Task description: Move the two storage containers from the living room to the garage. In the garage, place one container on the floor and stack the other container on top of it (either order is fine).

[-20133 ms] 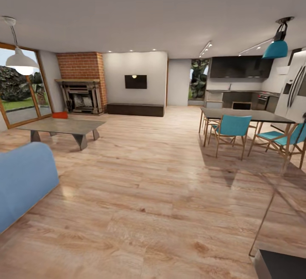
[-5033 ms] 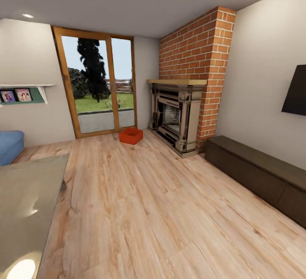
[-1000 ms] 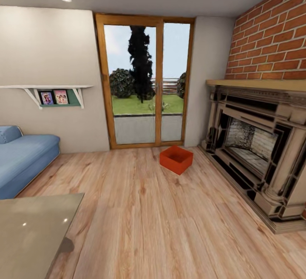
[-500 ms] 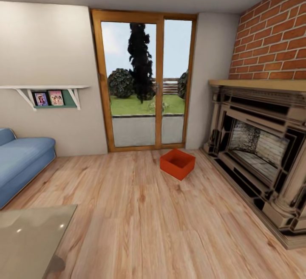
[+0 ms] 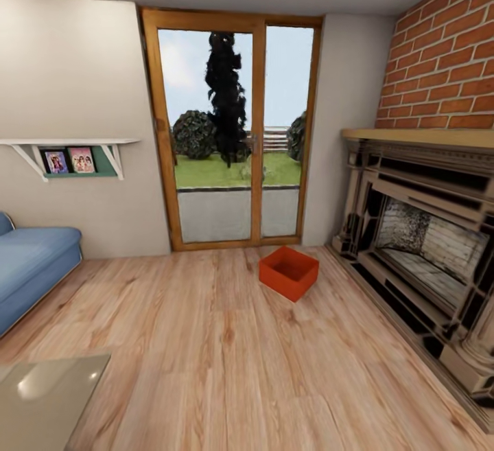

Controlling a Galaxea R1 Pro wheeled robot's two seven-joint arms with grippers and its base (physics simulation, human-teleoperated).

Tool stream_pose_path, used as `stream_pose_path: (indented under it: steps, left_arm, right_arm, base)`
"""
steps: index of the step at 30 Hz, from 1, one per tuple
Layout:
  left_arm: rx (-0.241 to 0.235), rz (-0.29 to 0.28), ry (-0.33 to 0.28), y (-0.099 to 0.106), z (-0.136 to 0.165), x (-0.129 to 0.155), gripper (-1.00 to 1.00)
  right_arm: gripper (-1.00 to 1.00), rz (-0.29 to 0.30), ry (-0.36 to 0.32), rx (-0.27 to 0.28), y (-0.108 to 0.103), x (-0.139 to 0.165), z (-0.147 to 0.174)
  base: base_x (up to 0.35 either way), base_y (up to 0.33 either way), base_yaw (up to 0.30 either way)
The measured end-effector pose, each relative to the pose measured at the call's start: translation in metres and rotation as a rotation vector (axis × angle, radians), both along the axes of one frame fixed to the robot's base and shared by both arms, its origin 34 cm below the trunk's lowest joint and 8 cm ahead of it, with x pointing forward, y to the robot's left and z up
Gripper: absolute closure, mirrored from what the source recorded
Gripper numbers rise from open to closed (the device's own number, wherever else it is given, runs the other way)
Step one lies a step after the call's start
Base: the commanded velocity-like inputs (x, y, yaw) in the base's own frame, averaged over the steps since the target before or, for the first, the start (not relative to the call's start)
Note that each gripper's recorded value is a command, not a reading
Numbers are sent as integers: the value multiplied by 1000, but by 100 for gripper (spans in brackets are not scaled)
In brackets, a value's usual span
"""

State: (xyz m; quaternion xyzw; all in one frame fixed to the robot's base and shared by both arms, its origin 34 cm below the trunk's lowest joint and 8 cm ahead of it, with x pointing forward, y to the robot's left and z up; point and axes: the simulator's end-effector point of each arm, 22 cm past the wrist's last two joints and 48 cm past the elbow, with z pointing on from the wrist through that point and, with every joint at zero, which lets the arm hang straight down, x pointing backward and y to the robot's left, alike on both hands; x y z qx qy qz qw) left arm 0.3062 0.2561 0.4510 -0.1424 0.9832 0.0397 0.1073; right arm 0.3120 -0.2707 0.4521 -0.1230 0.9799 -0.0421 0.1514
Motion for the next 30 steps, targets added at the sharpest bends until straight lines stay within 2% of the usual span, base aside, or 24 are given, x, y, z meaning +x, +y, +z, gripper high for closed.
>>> stream_pose_path:
  steps: [10,30]
  left_arm:
    - [0,0,0,0,0,0,-100]
    - [0,0,-1,0,0,1,-100]
  right_arm:
    - [-100,1,-1,-3,-2,0,0]
    - [-100,12,6,1,-3,-1,0]
  base:
    - [326,0,97]
    - [326,0,4]
